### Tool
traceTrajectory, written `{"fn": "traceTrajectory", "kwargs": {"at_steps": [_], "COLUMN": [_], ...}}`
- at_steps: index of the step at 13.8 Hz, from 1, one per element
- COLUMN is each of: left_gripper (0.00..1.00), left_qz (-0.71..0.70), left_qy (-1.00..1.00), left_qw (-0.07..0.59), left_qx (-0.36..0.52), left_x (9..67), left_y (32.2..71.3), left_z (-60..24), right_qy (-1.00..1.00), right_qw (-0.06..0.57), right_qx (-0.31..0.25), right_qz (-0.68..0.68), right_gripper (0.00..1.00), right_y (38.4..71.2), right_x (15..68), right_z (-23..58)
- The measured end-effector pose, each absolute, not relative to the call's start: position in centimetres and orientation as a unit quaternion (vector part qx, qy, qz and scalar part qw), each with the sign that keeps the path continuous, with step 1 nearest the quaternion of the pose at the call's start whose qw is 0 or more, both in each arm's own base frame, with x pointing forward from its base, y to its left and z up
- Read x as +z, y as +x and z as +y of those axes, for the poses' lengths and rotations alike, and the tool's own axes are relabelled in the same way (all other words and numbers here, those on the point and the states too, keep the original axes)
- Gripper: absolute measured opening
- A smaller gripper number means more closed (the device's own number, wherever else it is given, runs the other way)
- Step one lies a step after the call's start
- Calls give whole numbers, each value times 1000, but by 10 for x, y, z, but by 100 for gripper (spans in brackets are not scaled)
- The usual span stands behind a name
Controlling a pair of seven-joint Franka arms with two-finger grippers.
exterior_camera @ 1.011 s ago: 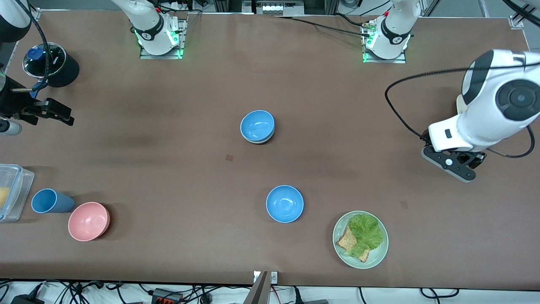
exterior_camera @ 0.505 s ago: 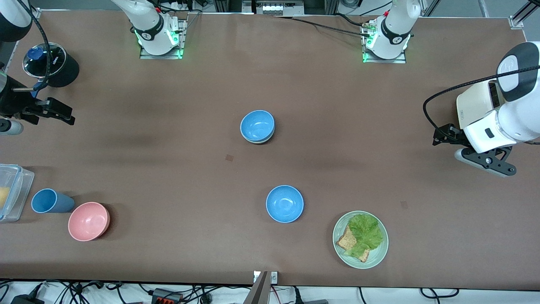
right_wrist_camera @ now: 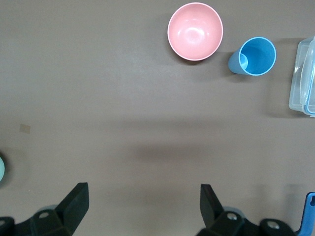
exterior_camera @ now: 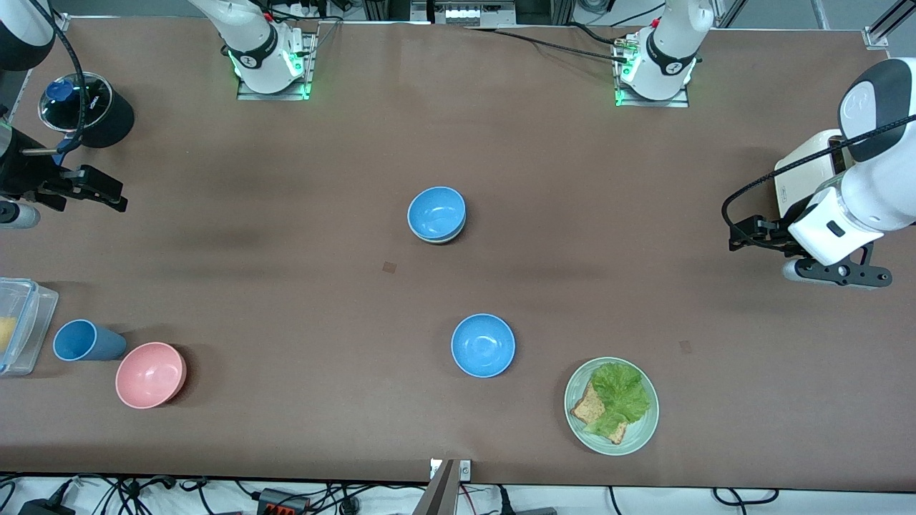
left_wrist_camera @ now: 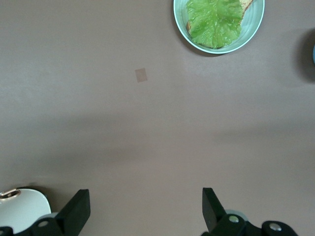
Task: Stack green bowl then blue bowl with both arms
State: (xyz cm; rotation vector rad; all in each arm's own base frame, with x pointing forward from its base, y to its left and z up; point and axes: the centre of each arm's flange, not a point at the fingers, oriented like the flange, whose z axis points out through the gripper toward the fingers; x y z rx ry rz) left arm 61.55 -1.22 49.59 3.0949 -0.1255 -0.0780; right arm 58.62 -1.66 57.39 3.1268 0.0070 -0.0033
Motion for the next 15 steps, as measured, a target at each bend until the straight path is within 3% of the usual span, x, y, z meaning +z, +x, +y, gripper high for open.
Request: {"fn": "traceTrajectory", "kwargs": {"at_steps": [5,15], "left_gripper": [100,100], "left_qz": [-5,23], "left_qy": [999,998], "left_qw": [21,40], "left_qx": [-23,-37], "left_x": [532,531], "left_y": [595,580], "left_z": [-13,-19], "right_qy": [1000,1000], "right_qw": [7,7], "right_qx": [-1,-1], "right_qz": [3,4], "right_gripper": [100,100], "right_y": [586,582], "right_x": [574,580], "right_z": [-17,-16]}}
